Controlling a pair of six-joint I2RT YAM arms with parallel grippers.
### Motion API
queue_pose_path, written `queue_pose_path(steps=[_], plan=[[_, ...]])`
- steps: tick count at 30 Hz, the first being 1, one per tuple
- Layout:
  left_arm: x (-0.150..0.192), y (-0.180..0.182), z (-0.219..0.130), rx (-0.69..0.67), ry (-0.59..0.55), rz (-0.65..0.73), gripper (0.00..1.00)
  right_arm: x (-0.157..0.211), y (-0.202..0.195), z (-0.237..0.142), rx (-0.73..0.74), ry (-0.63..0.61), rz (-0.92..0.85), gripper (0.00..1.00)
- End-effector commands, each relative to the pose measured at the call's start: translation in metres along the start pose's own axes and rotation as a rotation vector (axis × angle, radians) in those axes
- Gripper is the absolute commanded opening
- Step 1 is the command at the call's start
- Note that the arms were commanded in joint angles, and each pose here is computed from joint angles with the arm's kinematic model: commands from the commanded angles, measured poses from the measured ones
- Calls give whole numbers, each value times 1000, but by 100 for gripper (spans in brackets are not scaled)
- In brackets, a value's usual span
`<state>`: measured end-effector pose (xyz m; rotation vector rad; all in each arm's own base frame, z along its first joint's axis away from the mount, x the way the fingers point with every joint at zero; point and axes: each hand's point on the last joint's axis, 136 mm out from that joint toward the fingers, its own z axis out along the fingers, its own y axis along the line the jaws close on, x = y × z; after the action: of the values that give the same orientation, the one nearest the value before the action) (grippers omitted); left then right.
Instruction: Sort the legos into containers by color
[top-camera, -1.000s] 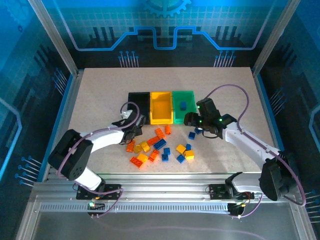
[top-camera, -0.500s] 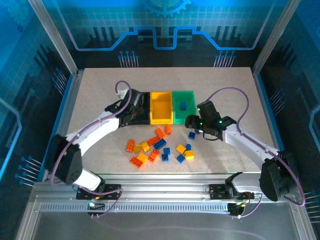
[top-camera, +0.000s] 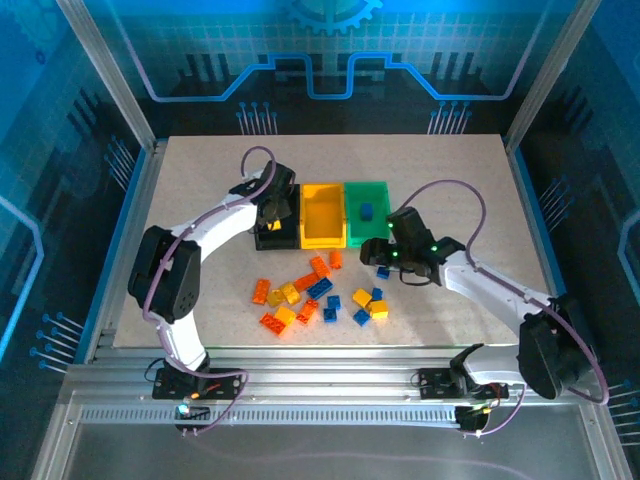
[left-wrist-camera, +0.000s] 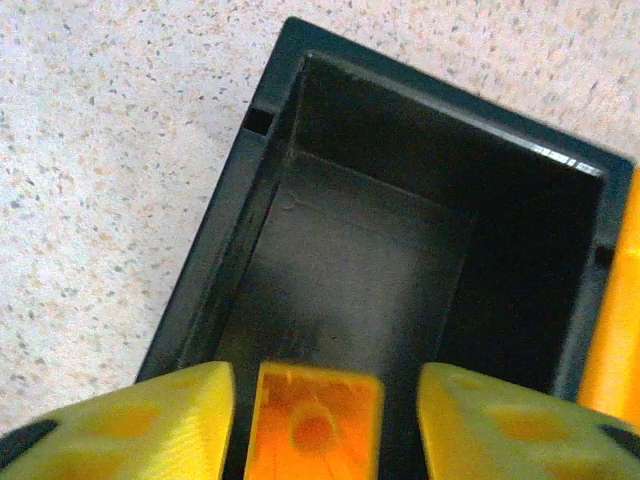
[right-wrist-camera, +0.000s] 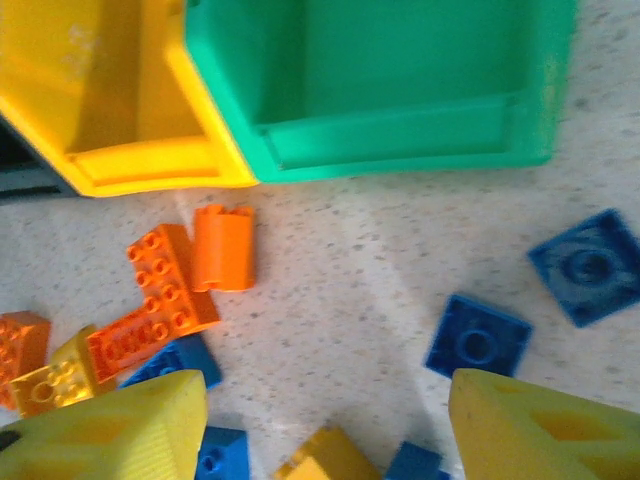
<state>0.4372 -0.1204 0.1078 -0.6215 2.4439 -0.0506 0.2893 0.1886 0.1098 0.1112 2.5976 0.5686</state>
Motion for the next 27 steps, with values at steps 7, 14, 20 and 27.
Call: queue_pose_path(steps=[7, 14, 20, 27], plan=[[1, -24, -76, 229, -35, 5, 92, -2, 44, 45, -26, 2, 16, 59], [42, -7, -114, 374, -16, -35, 99, -7, 53, 83, 35, -11, 41, 56], [70, 22, -120, 397, -2, -74, 99, 3, 44, 104, 112, 34, 32, 53], [84, 39, -115, 369, 17, -86, 99, 16, 32, 119, 181, 93, 1, 49]])
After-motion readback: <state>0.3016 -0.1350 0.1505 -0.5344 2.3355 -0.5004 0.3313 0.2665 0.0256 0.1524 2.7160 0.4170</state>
